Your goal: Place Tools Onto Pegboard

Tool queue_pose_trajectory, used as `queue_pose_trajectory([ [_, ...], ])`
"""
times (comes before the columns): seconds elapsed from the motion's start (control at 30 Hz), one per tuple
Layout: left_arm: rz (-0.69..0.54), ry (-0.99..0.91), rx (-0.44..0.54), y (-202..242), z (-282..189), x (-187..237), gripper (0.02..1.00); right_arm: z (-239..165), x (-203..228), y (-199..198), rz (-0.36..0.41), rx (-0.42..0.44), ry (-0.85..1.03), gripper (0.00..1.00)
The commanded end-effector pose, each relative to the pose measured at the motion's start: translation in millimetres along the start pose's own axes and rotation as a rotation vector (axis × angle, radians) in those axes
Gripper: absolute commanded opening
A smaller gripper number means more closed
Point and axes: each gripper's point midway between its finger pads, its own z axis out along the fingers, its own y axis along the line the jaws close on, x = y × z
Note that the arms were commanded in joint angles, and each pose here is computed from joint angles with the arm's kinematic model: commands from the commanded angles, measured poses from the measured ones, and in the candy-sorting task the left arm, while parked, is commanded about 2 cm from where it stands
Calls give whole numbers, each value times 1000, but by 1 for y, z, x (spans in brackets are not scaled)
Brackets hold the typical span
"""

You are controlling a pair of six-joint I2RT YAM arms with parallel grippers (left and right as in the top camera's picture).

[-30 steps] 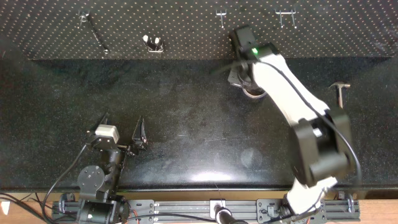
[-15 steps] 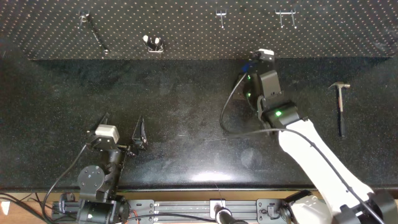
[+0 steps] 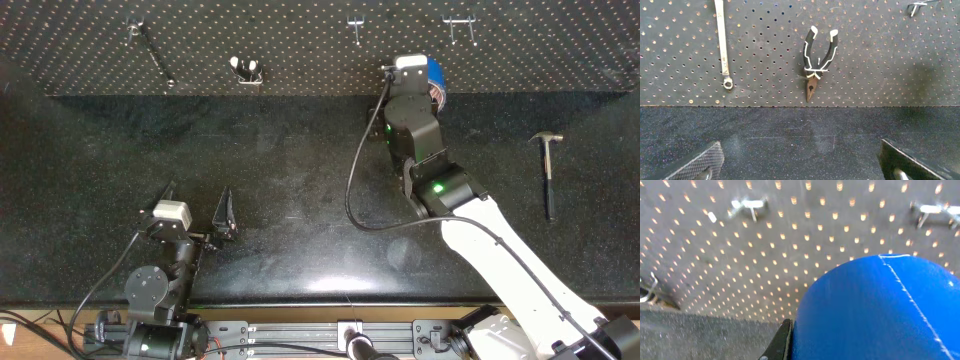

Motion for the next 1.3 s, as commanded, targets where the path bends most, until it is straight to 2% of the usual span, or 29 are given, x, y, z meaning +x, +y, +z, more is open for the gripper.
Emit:
queue_pose_trajectory([
  [0.03,13,-5,-12,2,-1,-1,993,-13,-22,22,-23,-37,-69,75],
  [0.27,13,-5,-13,2,-1,0,993,-22,-19,43,-36,-90,-64,75],
  [0.47,13,-5,-12,2,-1,-1,993,-48,-40,47,-10,-125,-126,73],
  [0.7,13,-5,-12,2,-1,-1,996,-56,-43,47,146,-142,-120,75],
  [1.07,13,-5,-12,2,-1,-1,993,-66,-38,82,271,-243,-98,75],
  [1.3,13,-5,-12,2,-1,-1,993,-63,-69,90,307,-258,-164,75],
])
